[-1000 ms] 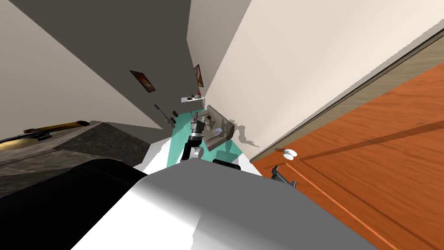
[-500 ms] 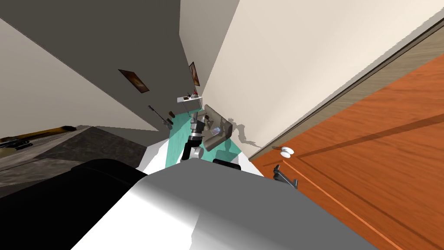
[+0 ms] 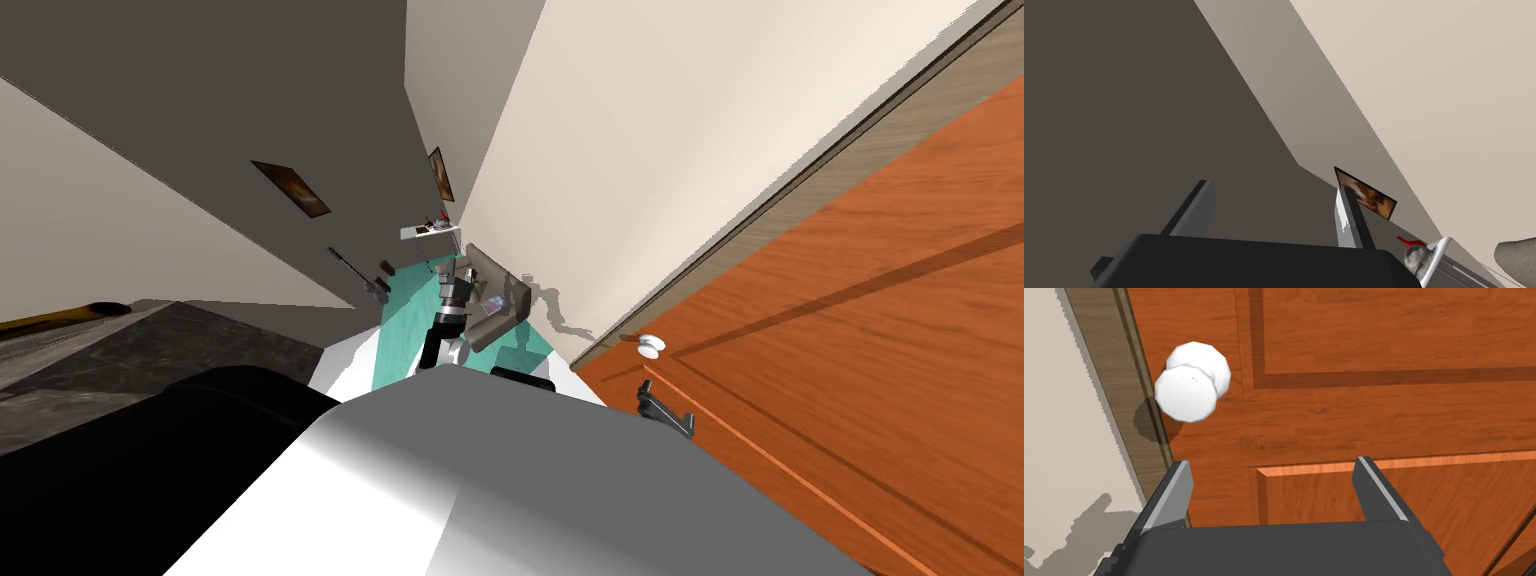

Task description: Pull the door open

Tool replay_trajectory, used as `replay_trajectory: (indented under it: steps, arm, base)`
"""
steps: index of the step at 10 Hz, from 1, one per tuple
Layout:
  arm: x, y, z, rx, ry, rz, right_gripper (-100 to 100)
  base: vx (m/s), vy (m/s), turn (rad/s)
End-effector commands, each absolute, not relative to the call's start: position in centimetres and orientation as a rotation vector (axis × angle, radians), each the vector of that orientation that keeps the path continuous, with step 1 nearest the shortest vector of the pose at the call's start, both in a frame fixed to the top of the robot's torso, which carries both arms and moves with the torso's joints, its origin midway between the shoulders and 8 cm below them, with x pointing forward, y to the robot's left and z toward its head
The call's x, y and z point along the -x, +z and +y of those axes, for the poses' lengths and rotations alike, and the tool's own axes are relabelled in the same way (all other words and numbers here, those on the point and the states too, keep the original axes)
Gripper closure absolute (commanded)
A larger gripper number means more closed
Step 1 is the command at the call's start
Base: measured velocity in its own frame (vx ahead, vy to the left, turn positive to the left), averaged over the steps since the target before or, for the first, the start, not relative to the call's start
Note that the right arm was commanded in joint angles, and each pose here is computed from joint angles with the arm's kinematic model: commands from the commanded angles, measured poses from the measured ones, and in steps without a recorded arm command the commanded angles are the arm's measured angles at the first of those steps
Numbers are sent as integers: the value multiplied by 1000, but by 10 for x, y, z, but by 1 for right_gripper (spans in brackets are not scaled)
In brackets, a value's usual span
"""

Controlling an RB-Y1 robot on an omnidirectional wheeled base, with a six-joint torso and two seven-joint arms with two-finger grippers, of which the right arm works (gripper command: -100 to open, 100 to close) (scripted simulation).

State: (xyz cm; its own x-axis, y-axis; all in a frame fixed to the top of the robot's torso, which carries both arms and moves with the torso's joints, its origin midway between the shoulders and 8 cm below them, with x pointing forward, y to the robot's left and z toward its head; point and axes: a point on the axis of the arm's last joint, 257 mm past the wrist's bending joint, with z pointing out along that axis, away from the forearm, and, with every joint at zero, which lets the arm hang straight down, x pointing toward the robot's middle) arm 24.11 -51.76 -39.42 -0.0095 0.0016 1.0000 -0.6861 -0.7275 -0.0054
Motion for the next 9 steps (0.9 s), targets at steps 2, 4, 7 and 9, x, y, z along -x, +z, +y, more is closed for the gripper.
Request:
replay_trajectory:
  steps: [2,4,7,9]
  arm:
    - [-242,-394,-530,-1774,1801,-704,-100]
    - [-243,-393,-538,-1776,1807,-701,-100]
    - [-244,-392,-545,-1778,1812,-697,-100]
    - [-234,-399,-542,-1795,1792,-699,-100]
  base:
    - [117,-31,-35]
    - [181,-34,12]
    - [218,-51,47]
    - [128,7,-39]
